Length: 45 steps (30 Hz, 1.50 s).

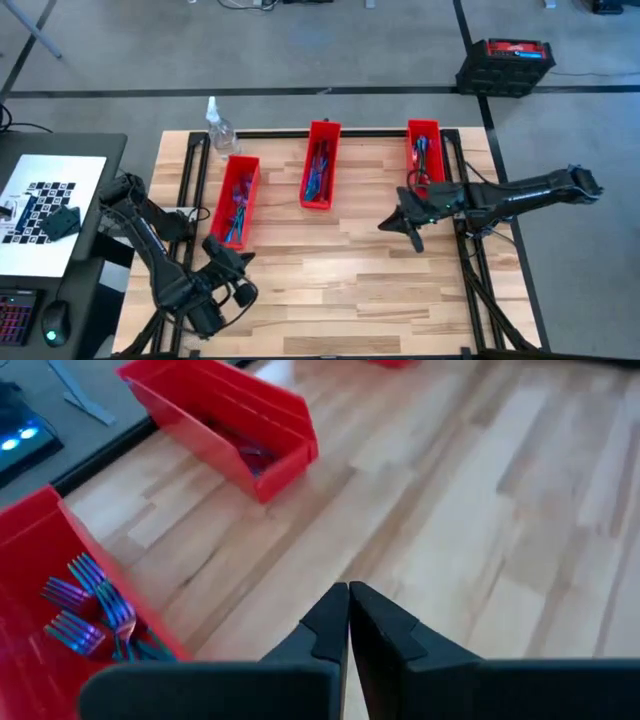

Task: Sort silverware

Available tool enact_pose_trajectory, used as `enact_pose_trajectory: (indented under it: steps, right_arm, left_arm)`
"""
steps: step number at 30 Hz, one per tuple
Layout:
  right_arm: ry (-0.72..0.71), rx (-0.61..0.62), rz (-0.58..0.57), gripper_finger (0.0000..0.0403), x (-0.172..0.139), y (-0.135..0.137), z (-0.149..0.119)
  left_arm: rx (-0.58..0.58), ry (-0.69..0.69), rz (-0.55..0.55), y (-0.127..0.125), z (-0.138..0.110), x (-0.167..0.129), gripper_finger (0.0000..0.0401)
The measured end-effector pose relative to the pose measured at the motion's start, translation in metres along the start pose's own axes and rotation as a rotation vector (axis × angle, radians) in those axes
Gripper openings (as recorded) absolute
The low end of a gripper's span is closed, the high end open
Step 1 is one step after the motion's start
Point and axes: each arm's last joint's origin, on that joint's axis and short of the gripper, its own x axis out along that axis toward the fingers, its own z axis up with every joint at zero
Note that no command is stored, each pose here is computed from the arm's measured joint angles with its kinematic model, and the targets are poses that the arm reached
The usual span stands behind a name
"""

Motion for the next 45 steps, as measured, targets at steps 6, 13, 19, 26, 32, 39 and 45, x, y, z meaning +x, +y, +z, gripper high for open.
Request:
enact_pose_trajectory:
  steps: [6,13,19,26,32,39,45]
  right_arm:
    - [-0.075,-0.074,-0.014,0.0001,-0.015,-0.011,-0.031]
    - [-0.259,-0.043,-0.121,0.0001,-0.026,-0.032,-0.066]
    - [-0.275,-0.015,-0.195,0.0001,-0.03,-0.048,-0.09]
    - [-0.243,-0.027,-0.223,0.0001,-0.033,-0.056,-0.105]
    - [-0.285,-0.132,-0.199,0.0001,-0.038,-0.053,-0.102]
    - [-0.402,-0.133,-0.212,0.0001,-0.052,-0.052,-0.098]
    - [-0.454,-0.133,-0.206,0.0001,-0.059,-0.05,-0.097]
  left_arm:
    - [-0.057,-0.01,0.018,-0.004,0.01,0.015,0.0]
    - [-0.061,-0.046,0.04,-0.005,0.019,0.027,0.0]
    - [-0.038,-0.054,0.057,-0.005,0.023,0.032,0.0]
    - [-0.051,-0.056,0.072,-0.004,0.026,0.037,0.0]
    - [-0.059,-0.059,0.078,-0.003,0.027,0.039,0.0]
    - [-0.071,-0.06,0.081,-0.003,0.028,0.04,0.0]
    - [-0.078,-0.061,0.079,-0.003,0.027,0.04,0.0]
